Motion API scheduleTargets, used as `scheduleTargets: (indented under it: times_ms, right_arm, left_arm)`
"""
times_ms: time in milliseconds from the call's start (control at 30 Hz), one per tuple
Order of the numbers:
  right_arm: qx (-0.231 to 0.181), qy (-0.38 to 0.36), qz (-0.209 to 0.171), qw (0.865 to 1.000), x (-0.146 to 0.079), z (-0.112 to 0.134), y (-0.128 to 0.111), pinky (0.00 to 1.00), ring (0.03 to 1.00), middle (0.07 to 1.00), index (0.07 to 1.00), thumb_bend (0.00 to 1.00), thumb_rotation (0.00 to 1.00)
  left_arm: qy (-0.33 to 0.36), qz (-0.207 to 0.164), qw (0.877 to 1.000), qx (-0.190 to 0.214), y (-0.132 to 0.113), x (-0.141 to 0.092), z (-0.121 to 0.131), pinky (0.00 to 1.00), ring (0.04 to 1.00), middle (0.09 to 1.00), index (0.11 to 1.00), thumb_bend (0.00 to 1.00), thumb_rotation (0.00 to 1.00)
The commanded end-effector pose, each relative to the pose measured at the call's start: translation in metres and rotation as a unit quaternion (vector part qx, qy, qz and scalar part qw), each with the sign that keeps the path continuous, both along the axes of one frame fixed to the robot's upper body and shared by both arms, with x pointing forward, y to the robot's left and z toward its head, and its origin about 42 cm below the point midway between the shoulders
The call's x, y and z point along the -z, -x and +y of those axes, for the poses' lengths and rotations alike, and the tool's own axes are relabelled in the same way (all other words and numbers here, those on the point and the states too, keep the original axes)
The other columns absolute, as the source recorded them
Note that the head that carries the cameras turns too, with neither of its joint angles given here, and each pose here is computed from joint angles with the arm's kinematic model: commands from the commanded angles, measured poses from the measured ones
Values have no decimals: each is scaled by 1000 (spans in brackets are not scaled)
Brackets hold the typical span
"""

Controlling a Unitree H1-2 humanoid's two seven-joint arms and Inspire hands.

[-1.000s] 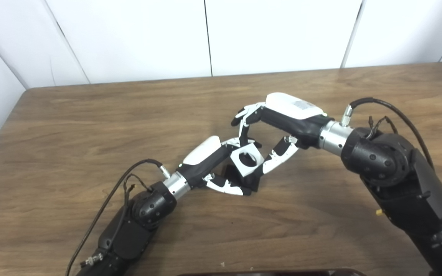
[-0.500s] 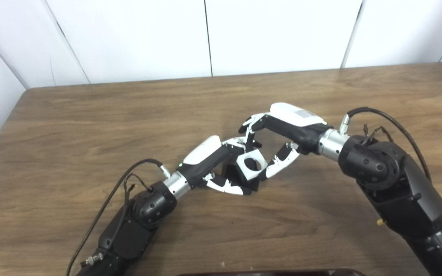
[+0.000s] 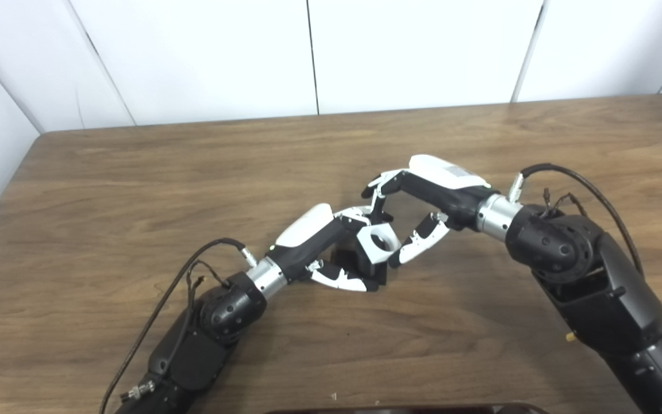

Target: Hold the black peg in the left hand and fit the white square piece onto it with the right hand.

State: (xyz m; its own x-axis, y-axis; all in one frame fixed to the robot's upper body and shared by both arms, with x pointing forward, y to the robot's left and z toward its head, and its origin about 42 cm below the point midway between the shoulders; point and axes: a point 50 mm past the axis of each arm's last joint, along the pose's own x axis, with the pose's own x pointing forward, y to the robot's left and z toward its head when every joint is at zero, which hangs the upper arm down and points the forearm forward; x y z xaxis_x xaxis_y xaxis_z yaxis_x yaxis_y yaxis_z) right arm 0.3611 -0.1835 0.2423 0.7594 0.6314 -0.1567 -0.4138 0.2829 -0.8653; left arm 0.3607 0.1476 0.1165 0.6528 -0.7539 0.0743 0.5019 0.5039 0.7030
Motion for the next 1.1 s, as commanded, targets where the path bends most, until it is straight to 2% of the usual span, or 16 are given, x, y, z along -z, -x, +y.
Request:
scheduleTargets:
  times_ms: [0, 367, 667, 833, 1033, 1067]
  right_arm:
    - [-13, -14, -34, 999, -15, 8, -4, 916, 887, 806, 481, 518, 143]
    - [-24, -19, -34, 999, -13, 23, 1, 870, 876, 804, 481, 518, 143]
    - [-36, -19, -36, 999, -19, 30, 3, 907, 888, 807, 481, 519, 143]
    - [-48, -2, -41, 998, -26, 32, 2, 917, 887, 802, 481, 518, 143]
    - [-49, 41, -34, 997, -23, 27, 0, 856, 877, 816, 490, 520, 150]
    - [-46, 48, -29, 997, -22, 26, 0, 853, 887, 847, 592, 658, 200]
  left_arm:
    - [-97, 82, 992, 0, 17, 42, 8, 790, 893, 857, 492, 522, 74]
    - [-99, 82, 992, 1, 17, 40, 6, 787, 893, 856, 493, 522, 74]
    - [-100, 83, 992, 2, 14, 41, 7, 786, 893, 856, 492, 522, 75]
    - [-94, 82, 992, -2, 12, 42, 7, 776, 889, 851, 492, 521, 76]
    - [-95, 78, 992, -2, 12, 41, 7, 776, 886, 848, 492, 521, 76]
    - [-96, 77, 992, -2, 12, 41, 7, 777, 886, 845, 492, 521, 76]
